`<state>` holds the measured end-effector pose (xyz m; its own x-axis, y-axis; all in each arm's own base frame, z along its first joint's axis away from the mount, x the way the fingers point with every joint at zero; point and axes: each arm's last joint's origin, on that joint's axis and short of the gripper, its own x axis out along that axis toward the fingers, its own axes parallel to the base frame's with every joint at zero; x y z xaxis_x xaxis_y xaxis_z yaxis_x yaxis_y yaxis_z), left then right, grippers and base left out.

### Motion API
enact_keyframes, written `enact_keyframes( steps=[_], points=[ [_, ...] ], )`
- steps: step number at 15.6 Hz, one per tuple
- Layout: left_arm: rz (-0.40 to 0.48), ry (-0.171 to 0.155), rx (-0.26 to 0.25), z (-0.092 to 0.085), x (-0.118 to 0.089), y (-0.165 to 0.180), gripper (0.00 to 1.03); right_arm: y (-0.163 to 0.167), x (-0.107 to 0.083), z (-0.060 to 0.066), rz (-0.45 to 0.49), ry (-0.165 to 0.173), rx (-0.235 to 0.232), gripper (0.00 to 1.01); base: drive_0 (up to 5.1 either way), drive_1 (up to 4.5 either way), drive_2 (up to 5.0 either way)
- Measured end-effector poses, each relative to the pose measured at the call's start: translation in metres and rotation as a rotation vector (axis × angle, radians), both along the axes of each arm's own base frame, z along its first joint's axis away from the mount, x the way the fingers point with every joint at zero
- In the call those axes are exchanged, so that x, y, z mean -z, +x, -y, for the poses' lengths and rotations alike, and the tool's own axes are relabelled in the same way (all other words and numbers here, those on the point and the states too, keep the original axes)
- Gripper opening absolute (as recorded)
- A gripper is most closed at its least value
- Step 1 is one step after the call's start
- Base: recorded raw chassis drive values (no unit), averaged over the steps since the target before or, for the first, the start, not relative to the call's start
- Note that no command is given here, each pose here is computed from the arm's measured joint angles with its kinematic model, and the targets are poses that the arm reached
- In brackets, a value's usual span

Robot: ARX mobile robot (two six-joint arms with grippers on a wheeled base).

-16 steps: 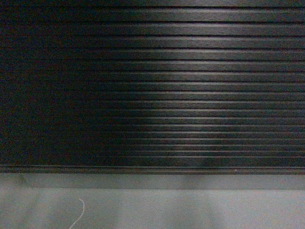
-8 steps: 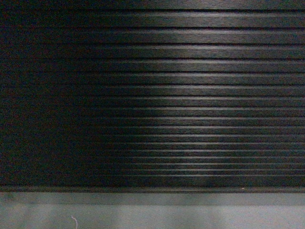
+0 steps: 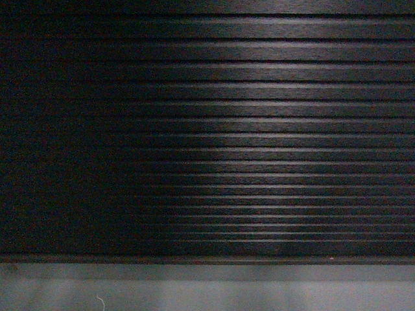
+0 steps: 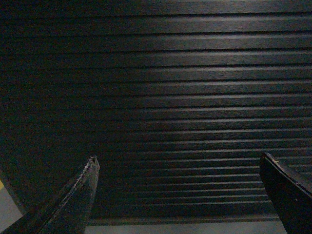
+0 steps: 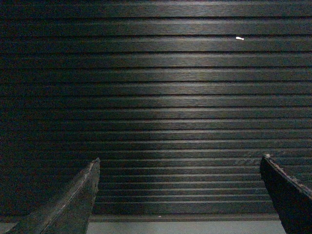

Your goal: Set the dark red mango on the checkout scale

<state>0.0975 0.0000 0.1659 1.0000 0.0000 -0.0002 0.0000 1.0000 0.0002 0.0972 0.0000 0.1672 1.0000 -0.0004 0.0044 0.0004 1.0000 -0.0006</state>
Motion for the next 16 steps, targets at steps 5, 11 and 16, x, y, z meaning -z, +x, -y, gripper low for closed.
enact_keyframes(
  steps=[5, 11, 16],
  points=[
    [-0.001, 0.0, -0.001, 0.0, 0.0001, 0.0, 0.98, 0.0, 0.0001, 0.0, -0.002, 0.0, 0.0, 0.98, 0.0, 0.0, 0.0],
    [0.0, 0.0, 0.002, 0.0, 0.0, 0.0, 0.98, 0.0, 0.0, 0.0, 0.0, 0.0, 0.002, 0.98, 0.0, 0.0, 0.0],
    [0.0, 0.0, -0.002, 0.0, 0.0, 0.0, 0.98, 0.0, 0.0, 0.0, 0.0, -0.001, -0.001, 0.98, 0.0, 0.0, 0.0]
  ],
)
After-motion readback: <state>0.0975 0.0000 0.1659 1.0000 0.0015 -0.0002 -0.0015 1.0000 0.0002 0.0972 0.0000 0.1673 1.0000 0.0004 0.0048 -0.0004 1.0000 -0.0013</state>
